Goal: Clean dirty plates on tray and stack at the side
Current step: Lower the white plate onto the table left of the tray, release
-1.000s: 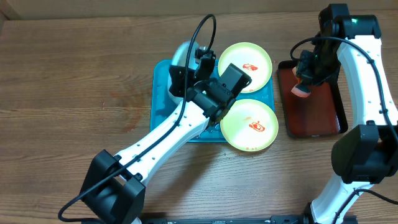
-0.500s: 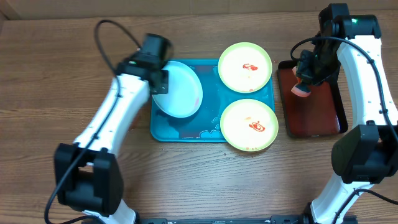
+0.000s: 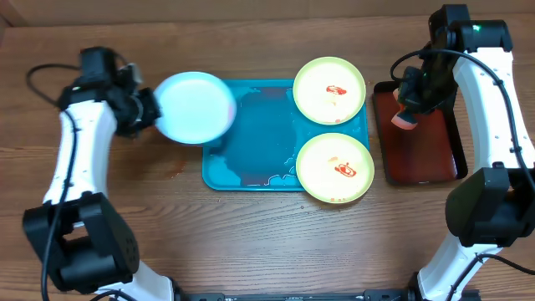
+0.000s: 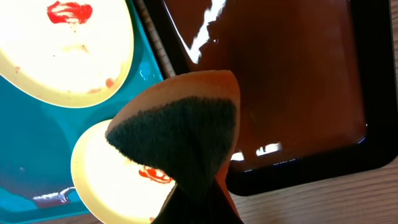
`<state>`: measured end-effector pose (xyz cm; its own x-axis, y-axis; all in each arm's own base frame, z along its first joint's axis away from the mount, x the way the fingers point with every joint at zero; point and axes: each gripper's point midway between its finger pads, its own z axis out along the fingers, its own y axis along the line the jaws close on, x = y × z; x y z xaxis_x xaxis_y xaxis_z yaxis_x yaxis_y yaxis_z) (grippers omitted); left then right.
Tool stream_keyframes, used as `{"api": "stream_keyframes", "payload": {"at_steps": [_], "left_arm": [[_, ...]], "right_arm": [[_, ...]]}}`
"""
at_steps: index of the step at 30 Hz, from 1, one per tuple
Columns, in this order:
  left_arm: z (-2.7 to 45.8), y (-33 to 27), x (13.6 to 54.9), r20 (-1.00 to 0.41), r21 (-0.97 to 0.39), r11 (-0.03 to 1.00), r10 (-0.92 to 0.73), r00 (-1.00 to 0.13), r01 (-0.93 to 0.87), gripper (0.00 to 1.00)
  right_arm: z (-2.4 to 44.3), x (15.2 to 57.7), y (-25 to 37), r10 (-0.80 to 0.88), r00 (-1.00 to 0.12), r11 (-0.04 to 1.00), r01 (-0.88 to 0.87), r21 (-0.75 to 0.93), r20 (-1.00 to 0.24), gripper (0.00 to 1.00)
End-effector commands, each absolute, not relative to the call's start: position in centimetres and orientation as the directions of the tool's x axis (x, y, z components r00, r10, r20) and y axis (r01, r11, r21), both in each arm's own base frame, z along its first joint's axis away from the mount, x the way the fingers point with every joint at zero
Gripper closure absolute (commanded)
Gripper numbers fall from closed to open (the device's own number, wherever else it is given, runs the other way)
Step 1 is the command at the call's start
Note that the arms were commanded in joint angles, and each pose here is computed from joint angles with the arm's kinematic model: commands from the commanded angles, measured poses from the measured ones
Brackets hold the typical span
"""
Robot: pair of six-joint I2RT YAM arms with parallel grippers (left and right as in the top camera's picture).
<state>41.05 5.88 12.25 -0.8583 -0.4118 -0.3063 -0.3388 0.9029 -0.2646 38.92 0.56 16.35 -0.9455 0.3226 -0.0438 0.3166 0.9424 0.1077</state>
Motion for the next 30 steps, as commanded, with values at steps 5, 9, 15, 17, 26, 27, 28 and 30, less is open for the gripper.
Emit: {"api": "stream_keyframes", "payload": {"at_steps": [5, 9, 15, 17, 26, 27, 28, 30], "left_arm": [[8.7, 13.9, 36.7, -0.248, -0.197, 0.731, -0.682, -0.688, -0.654, 0.96], [6.0, 15.3, 35.2, -0.238, -0.203, 0.684, -0.728, -0.643, -0.700, 0.96], [3.4, 14.5, 34.9, -0.256, -0.210, 0.696, -0.717, -0.649, -0.686, 0.96], [2.9, 14.2, 34.8, -0.261, -0.212, 0.701, -0.712, -0.652, -0.681, 0.96], [2.8, 14.2, 35.2, -0.283, -0.211, 0.721, -0.691, -0.665, -0.660, 0.72], [2.9, 14.2, 35.2, -0.288, -0.203, 0.740, -0.671, -0.683, -0.642, 0.71], [3.1, 14.3, 35.2, -0.289, -0.195, 0.754, -0.655, -0.698, -0.627, 0.68], [3.9, 14.3, 35.3, -0.282, -0.182, 0.770, -0.637, -0.717, -0.612, 0.65]], "right_arm": [[17.2, 39.0, 0.5, 0.315, -0.946, 0.946, 0.306, 0.107, -0.076, 0.96], [17.2, 39.0, 0.5, 0.315, -0.946, 0.946, 0.306, 0.107, -0.077, 0.96], [17.2, 39.2, 0.5, 0.314, -0.946, 0.946, 0.305, 0.110, -0.084, 0.96], [17.2, 39.2, 0.5, 0.314, -0.946, 0.946, 0.305, 0.109, -0.083, 0.96], [17.2, 39.2, 0.5, 0.314, -0.946, 0.946, 0.305, 0.110, -0.084, 0.96], [17.2, 39.2, 0.5, 0.314, -0.946, 0.946, 0.305, 0.110, -0.084, 0.96], [17.3, 39.2, 0.5, 0.314, -0.945, 0.946, 0.305, 0.110, -0.085, 0.96], [17.3, 39.2, 0.5, 0.314, -0.945, 0.946, 0.305, 0.110, -0.086, 0.96]]}}
